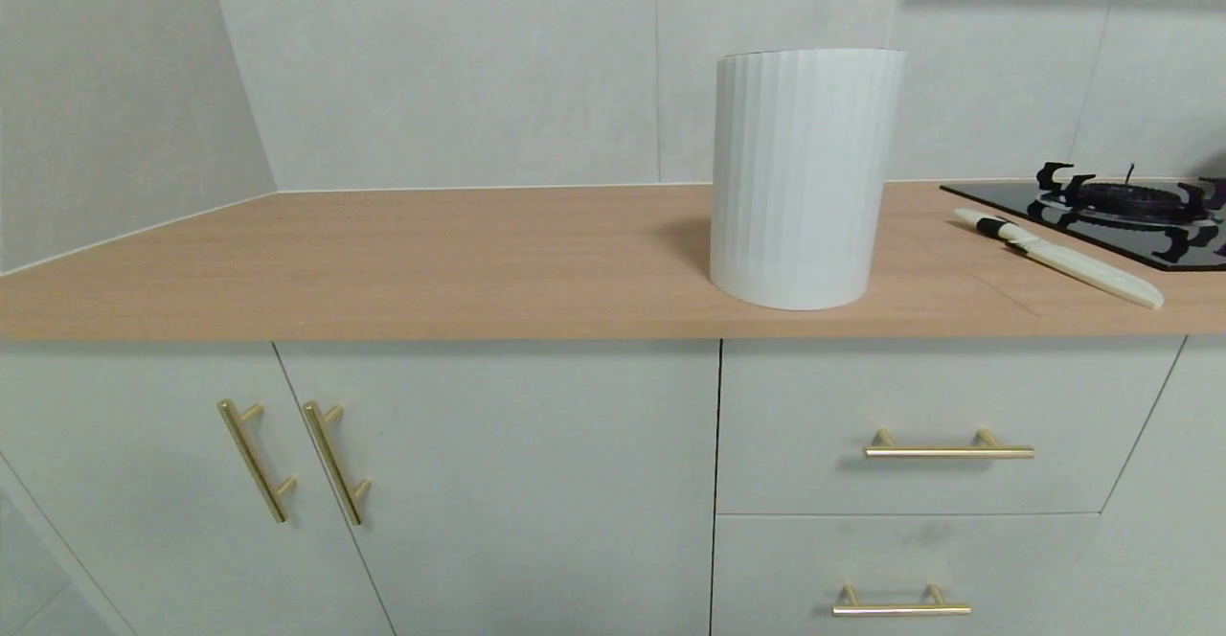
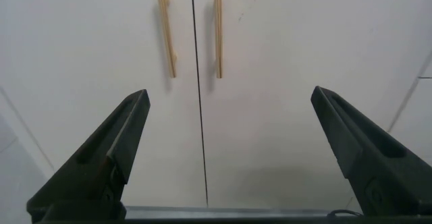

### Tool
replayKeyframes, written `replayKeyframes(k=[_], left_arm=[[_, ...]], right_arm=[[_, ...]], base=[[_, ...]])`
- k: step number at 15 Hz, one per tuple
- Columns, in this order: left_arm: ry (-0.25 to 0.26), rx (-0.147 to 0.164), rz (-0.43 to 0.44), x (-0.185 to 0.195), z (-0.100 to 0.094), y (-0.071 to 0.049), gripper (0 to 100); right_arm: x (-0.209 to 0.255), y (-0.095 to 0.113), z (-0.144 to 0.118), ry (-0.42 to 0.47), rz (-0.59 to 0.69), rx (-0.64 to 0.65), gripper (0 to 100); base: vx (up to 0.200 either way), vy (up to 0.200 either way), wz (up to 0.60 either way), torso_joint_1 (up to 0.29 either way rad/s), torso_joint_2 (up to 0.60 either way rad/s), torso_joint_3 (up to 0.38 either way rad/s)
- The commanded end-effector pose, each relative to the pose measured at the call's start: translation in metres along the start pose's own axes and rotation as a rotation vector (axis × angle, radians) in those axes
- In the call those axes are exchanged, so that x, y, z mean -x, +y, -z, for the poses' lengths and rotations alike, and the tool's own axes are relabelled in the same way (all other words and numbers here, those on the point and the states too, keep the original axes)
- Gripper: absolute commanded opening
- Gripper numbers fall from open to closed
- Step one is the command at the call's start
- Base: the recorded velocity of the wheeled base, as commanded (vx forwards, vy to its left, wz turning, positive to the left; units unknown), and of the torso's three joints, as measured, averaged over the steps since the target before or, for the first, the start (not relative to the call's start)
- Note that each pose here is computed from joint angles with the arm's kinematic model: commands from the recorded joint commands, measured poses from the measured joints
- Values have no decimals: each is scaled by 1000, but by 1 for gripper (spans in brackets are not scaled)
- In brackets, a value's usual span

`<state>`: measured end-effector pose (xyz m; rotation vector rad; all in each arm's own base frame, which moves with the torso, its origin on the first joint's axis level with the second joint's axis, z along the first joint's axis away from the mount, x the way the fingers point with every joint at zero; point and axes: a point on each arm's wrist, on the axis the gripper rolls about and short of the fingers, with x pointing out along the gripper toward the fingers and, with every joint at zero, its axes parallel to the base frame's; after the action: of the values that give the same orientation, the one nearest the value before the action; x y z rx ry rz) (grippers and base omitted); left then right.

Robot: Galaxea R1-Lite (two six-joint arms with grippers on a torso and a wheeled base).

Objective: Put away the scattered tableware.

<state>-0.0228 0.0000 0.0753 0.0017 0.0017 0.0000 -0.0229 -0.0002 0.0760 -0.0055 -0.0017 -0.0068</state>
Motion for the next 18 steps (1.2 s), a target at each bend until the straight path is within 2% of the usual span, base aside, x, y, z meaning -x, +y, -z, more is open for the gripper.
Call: replayKeyframes(k=[1,6,15,18], left_arm=[[0,0,-2,0,0,0,100],[0,-1,0,0,0,0,100],[0,0,0,0,0,0,100],[0,0,0,0,0,0,100]], right_arm=[[0,0,0,2,-1,1,100],[0,0,0,2,1,1,100],[0,0,0,0,1,-1,100],[0,0,0,0,1,-1,100]], base=[[0,0,0,0,0,0],[0,0,0,0,0,0],[0,-200,0,3,4,-1],[0,0,0,0,0,0]])
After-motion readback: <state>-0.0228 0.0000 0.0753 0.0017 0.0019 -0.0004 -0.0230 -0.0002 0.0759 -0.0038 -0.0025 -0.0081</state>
